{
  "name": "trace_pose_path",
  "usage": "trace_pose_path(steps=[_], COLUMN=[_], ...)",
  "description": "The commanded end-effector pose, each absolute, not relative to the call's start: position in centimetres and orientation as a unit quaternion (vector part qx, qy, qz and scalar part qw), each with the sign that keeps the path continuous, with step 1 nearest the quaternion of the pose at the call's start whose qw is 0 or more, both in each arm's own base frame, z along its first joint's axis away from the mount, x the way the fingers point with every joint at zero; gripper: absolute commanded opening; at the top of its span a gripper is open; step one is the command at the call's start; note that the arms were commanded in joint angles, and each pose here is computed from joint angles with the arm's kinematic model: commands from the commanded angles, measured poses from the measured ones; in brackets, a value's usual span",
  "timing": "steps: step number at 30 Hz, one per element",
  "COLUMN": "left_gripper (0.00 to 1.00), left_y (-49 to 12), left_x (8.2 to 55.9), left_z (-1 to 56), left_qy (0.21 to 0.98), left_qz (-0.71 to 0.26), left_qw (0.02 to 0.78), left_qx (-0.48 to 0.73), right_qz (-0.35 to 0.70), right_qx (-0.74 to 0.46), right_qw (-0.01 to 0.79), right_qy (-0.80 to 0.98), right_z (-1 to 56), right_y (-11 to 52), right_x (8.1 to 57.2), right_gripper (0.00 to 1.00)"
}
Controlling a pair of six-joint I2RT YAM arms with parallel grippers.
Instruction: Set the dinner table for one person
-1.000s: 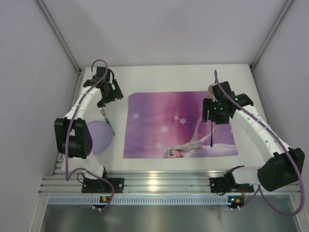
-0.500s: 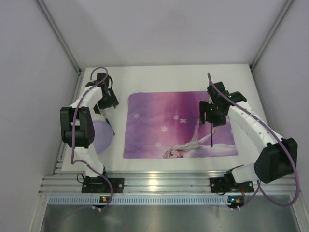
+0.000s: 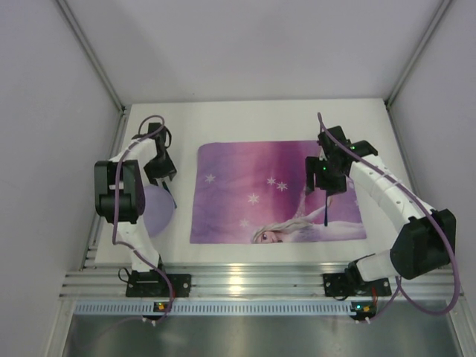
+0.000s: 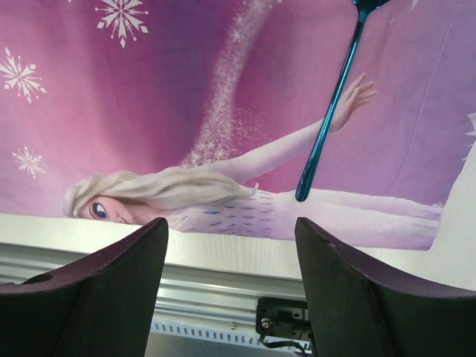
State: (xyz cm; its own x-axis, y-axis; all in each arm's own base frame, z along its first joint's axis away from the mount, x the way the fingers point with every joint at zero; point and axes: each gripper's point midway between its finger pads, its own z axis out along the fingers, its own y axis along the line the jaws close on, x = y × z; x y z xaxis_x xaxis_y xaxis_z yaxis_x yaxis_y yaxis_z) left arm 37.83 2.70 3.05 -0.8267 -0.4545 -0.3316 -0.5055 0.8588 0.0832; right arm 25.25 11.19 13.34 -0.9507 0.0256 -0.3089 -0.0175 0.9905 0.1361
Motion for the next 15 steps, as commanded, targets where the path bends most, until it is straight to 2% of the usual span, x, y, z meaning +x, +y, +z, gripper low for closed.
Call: trace_pose_path(steps=[1,5,7,8,10,11,15], left_gripper=[0.57,0.48,0.39,0.31,0.19,0.01,0.0], left_y=[3.1,3.0,2.8,2.6,2.5,2.5,2.6], left_x=[38.3,38.2,38.3,38.3,38.4,38.4,40.2], left_z=[2.1,0.9,0.5,0.1,-0.2,-0.4,0.8], left_qy=[0.949,0.952,0.953,0.954,0.955,0.955,0.955], left_qz=[0.072,0.068,0.064,0.061,0.056,0.056,0.054], left_qw=[0.159,0.149,0.146,0.143,0.139,0.137,0.153], left_qx=[-0.262,-0.257,-0.257,-0.256,-0.256,-0.256,-0.248], right_qz=[0.078,0.073,0.07,0.069,0.068,0.068,0.069], right_qx=[-0.005,-0.002,-0.002,-0.002,0.001,0.0,0.003], right_qw=[0.173,0.171,0.172,0.172,0.173,0.173,0.176], right_qy=[0.982,0.983,0.983,0.983,0.983,0.983,0.982], right_z=[14.4,14.3,14.4,14.4,14.5,14.5,14.7], right_y=[11.9,11.6,11.6,11.6,11.5,11.5,11.6], right_x=[26.0,25.9,25.9,25.9,26.0,26.0,26.3], right_gripper=[0.7,0.7,0.7,0.7,0.7,0.7,0.7])
